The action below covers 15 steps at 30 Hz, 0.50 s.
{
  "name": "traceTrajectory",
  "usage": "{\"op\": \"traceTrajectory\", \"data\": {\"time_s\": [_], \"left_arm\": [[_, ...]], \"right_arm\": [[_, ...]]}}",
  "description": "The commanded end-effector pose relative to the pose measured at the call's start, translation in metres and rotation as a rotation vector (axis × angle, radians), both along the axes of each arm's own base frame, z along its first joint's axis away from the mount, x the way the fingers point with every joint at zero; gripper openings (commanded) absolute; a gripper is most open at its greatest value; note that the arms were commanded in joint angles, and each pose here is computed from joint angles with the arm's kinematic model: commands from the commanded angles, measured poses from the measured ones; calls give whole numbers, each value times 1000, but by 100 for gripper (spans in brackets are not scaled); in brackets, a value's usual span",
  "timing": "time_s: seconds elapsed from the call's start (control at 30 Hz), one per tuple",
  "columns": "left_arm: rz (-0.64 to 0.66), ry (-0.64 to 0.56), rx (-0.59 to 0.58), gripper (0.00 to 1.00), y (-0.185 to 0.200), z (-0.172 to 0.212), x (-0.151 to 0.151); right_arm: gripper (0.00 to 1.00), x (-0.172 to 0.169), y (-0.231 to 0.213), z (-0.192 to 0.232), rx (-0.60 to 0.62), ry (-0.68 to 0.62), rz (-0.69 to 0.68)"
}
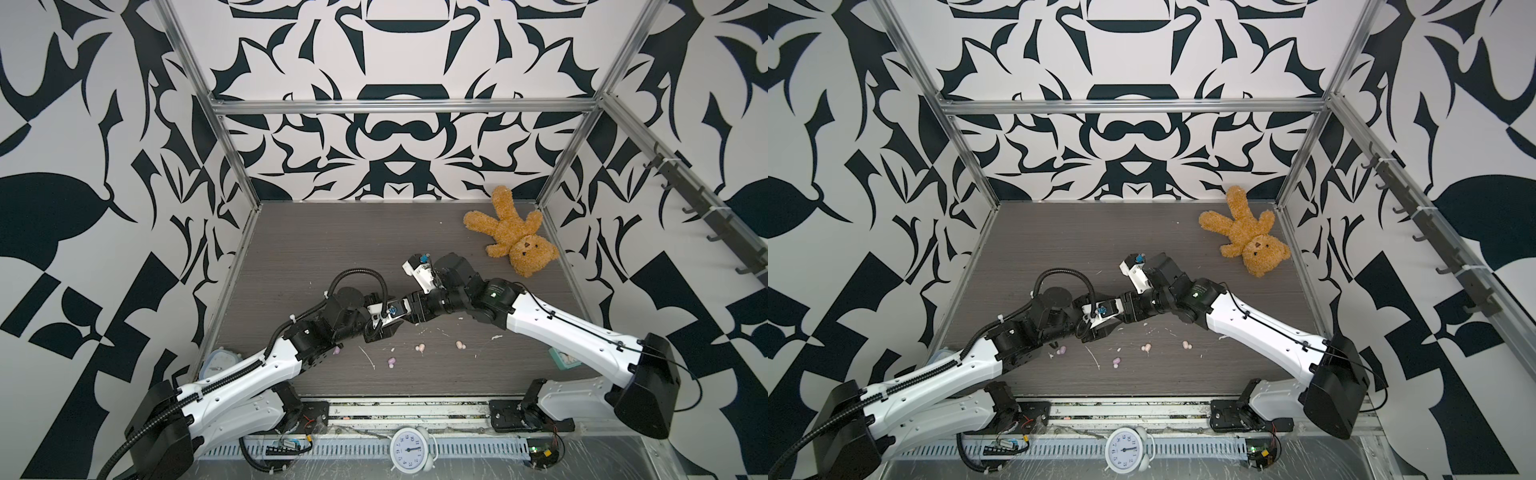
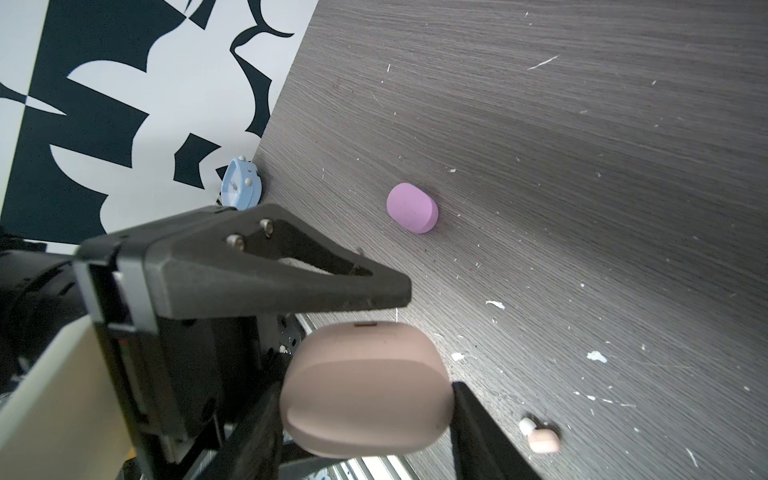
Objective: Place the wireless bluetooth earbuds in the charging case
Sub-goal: 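Close the left gripper on the case lid held by the right gripper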
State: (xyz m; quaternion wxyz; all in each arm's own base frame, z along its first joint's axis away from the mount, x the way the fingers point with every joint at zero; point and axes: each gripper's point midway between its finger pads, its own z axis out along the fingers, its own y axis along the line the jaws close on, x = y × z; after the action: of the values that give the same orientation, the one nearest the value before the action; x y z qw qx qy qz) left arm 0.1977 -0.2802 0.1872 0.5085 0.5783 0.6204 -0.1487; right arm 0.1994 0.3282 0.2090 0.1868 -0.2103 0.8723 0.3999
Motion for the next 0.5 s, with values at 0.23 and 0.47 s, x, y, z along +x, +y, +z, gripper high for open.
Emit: {"op": "traceTrajectory", "data": {"time_s": [0.23,0.47], "left_arm": [[11,-55,16,56,4,-2,2],[24,-65,-11,56,3,5,5]], "right_arm": [[0,-2,5,18,70,-31,9],[0,-3,7,18,87,-25,11]]}}
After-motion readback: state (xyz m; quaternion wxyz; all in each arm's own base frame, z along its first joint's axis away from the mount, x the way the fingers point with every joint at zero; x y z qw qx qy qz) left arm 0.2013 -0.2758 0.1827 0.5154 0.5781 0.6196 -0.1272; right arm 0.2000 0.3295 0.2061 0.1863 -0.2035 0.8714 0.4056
